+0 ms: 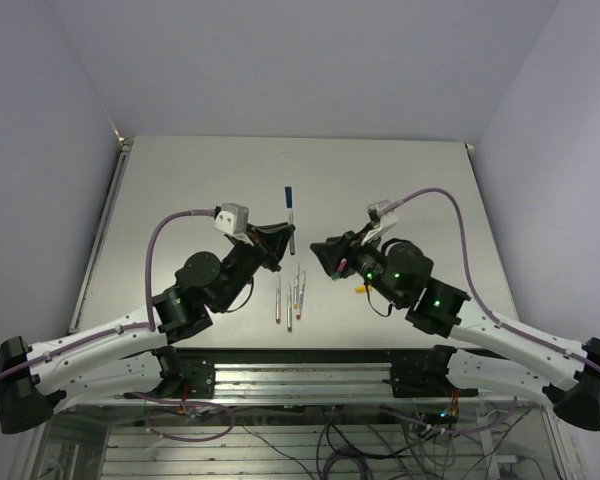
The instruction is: Insert the pens into the pen caps
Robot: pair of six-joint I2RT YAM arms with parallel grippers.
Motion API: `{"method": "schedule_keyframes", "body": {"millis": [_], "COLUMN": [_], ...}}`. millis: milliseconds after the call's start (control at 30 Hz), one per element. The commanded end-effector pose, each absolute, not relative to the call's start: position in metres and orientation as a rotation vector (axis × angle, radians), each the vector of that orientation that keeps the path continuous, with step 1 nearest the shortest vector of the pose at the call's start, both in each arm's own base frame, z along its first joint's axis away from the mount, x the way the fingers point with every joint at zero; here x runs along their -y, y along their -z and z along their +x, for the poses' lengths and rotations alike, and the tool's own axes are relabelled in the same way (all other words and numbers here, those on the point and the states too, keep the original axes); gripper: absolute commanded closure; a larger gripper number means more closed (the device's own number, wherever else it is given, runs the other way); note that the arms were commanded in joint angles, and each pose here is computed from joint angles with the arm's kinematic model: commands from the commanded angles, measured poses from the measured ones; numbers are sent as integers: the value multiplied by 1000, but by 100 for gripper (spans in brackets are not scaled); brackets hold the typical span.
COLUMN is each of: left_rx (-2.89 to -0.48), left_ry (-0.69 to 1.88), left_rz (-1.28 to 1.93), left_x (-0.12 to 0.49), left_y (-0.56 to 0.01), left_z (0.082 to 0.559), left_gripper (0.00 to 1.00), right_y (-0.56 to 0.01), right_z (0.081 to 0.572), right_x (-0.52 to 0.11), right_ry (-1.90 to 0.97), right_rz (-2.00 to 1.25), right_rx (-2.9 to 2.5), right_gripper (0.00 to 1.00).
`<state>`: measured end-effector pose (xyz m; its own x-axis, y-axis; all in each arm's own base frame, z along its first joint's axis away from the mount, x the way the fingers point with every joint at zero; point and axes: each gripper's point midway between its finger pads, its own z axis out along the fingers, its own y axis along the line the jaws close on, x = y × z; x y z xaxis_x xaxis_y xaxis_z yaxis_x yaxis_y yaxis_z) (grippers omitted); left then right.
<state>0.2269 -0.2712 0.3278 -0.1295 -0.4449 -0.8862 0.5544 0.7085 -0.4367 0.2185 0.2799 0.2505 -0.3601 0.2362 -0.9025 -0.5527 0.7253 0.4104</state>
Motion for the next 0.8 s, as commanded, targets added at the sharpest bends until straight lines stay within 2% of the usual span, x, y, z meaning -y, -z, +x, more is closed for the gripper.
{"method": "schedule_keyframes", "body": {"millis": [0,100,400,767], "left_rx": [-1497,-1511,-1402,-1361], "left_ry": [918,952,1104,1210], "left_rz": [190,285,433,497], "left_x": [277,283,296,311], "left_y": [-314,-306,-310,-313], "left_z": [211,199,169,155], "left_gripper": [93,93,93,93], "right_y": [-318,-344,-381,-374], "right_z": [223,220,204,198], "right_x": [-262,-255,-262,-278], "right_ry": [-814,-839,-968,-1051], "right_rz": [-213,-196,-230,-268], "right_rx": [-1603,-1527,-1405,-1417], "right_gripper": [51,42,35,34]}}
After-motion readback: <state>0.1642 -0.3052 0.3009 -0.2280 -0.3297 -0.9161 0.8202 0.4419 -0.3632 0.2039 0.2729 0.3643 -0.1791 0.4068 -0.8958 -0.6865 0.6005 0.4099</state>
